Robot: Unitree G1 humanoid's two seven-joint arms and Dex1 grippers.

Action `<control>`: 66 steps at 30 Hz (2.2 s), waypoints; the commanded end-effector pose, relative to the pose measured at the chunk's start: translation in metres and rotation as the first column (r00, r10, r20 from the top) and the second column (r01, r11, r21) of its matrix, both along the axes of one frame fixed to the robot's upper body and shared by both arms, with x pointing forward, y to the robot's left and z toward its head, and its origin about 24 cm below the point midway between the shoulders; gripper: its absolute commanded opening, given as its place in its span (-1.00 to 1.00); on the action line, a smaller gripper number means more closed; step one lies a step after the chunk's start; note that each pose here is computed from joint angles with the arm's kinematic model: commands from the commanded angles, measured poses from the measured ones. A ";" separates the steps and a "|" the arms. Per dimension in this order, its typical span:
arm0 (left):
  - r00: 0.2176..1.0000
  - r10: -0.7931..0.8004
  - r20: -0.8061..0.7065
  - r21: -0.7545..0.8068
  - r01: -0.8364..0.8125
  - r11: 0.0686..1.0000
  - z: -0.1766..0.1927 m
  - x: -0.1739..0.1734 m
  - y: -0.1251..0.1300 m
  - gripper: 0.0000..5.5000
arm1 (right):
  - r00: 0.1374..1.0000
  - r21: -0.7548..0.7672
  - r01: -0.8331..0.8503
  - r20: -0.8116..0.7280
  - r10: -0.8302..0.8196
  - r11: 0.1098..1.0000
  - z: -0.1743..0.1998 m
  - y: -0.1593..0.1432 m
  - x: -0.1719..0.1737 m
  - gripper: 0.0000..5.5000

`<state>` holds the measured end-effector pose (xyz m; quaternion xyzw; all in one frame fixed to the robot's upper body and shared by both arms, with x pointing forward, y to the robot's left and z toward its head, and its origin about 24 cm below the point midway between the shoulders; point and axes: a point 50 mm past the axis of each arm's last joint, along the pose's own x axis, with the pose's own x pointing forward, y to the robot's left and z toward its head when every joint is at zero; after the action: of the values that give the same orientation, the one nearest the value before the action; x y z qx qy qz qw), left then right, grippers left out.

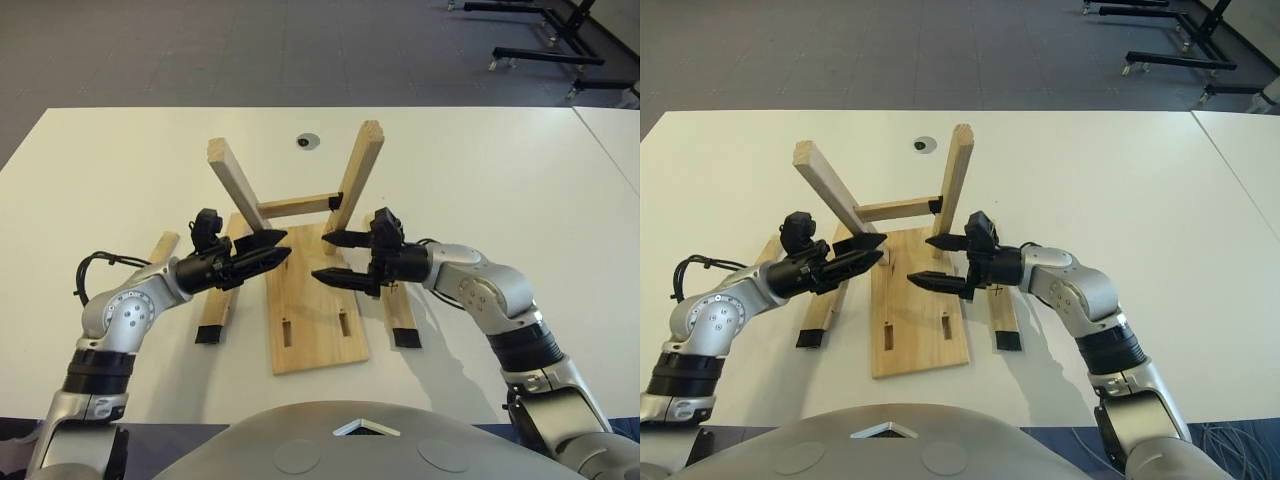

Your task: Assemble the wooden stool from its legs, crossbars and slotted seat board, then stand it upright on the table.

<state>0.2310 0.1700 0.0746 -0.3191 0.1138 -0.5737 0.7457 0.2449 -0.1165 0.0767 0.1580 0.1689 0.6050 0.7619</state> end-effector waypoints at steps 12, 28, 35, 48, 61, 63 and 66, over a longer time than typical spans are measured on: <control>0.948 0.152 0.278 -0.082 -0.135 0.988 0.040 0.008 0.002 0.45 | 0.995 0.157 -0.025 0.097 0.009 0.987 0.042 -0.022 -0.007 0.96; 0.583 0.769 0.262 0.576 -0.734 0.360 0.004 -0.038 0.128 0.45 | 0.977 0.222 0.208 -0.007 -0.212 0.953 0.044 -0.060 -0.057 0.96; 0.639 0.699 0.322 0.700 -0.657 0.279 -0.006 -0.051 0.115 0.45 | 0.972 0.211 0.235 -0.056 -0.229 0.949 0.037 -0.057 -0.070 0.96; 0.664 0.691 0.285 0.820 -0.542 0.183 -0.021 -0.062 0.131 0.45 | 0.964 0.200 0.264 -0.088 -0.251 0.943 0.029 -0.060 -0.076 0.96; 0.750 0.659 0.056 0.878 -0.351 0.325 -0.066 -0.097 0.130 0.20 | 0.967 0.167 0.255 -0.018 -0.256 0.952 0.039 -0.067 -0.064 0.96; 0.768 0.637 0.061 0.886 -0.335 0.319 -0.068 -0.100 0.129 0.08 | 0.966 0.165 0.257 -0.018 -0.257 0.952 0.039 -0.067 -0.063 0.96; 0.791 0.607 0.072 0.896 -0.319 0.310 -0.069 -0.099 0.128 -0.09 | 0.966 0.165 0.256 -0.017 -0.257 0.953 0.039 -0.066 -0.062 0.96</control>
<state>0.1513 0.3030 0.0295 0.0321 0.3278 -0.1249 0.9359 0.1800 -0.1844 0.1124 0.2483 0.0971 0.5110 0.8172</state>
